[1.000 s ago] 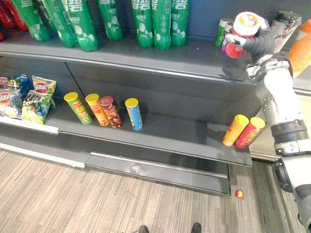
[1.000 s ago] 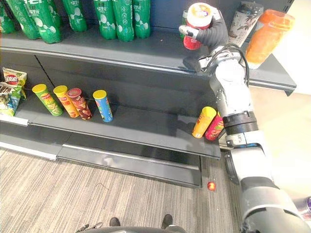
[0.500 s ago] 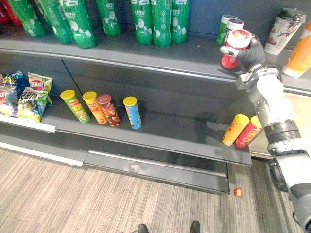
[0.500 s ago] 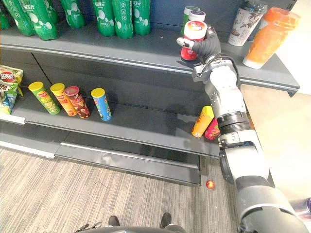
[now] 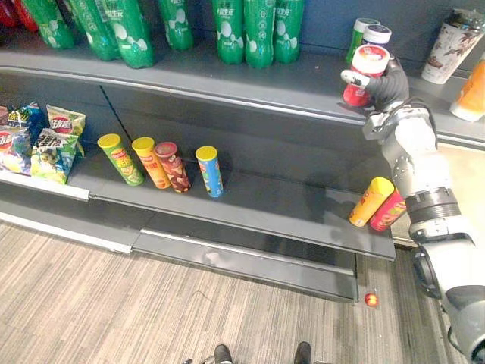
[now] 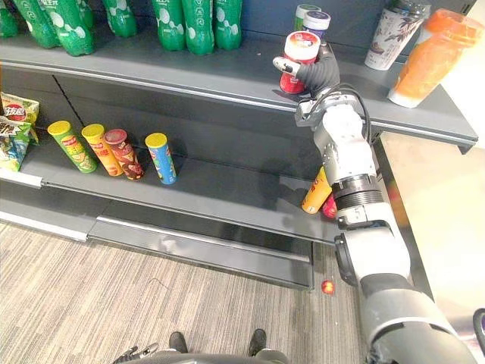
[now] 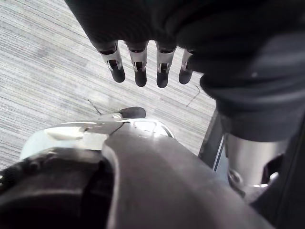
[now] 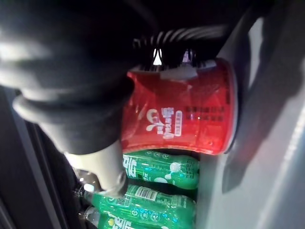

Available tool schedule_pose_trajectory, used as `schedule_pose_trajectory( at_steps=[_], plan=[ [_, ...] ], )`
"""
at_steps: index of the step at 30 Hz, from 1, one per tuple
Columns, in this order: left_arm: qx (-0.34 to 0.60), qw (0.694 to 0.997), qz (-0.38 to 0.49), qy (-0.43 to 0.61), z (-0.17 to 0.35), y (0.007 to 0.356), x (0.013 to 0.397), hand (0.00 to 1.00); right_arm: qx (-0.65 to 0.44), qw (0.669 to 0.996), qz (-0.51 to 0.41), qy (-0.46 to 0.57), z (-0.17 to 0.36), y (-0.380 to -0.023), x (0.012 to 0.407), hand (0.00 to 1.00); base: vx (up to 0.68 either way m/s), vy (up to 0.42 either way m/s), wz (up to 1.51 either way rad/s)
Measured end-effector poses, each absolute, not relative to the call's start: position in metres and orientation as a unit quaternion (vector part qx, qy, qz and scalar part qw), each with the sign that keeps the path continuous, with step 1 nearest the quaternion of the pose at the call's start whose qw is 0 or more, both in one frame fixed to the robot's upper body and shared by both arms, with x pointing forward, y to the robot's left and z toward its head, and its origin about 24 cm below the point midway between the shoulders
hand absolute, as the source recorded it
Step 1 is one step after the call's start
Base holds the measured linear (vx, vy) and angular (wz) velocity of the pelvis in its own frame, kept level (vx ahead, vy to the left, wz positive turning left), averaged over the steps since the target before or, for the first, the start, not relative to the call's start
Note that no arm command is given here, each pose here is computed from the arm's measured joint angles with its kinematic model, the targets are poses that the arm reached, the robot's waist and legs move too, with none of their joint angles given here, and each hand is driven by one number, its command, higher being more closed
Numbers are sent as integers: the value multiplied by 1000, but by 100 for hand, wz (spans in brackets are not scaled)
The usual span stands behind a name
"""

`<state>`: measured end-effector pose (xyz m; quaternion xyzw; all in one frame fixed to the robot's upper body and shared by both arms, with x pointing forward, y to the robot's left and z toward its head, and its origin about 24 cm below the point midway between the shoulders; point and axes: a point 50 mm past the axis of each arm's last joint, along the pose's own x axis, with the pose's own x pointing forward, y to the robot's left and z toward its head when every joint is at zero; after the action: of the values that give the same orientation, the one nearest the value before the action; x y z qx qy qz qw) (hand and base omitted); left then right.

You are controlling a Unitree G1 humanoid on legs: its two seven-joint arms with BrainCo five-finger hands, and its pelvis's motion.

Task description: Put the gum and the chips on the shelf.

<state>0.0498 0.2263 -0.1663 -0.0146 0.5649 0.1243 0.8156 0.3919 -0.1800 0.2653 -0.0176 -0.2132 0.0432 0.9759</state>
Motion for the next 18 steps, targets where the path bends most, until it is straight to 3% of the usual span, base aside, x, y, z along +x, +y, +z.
schedule_pose_trajectory(
  at_steps=[1, 18],
  plan=[
    [-14, 816, 124, 565, -166, 226, 50, 0, -21, 975, 43, -215, 266, -180, 392, 0, 0, 0, 0],
    [-11, 821, 128, 557, -165, 227, 55, 0, -16, 970, 11, -241, 269, -193, 387, 0, 10, 2, 0]
  ],
)
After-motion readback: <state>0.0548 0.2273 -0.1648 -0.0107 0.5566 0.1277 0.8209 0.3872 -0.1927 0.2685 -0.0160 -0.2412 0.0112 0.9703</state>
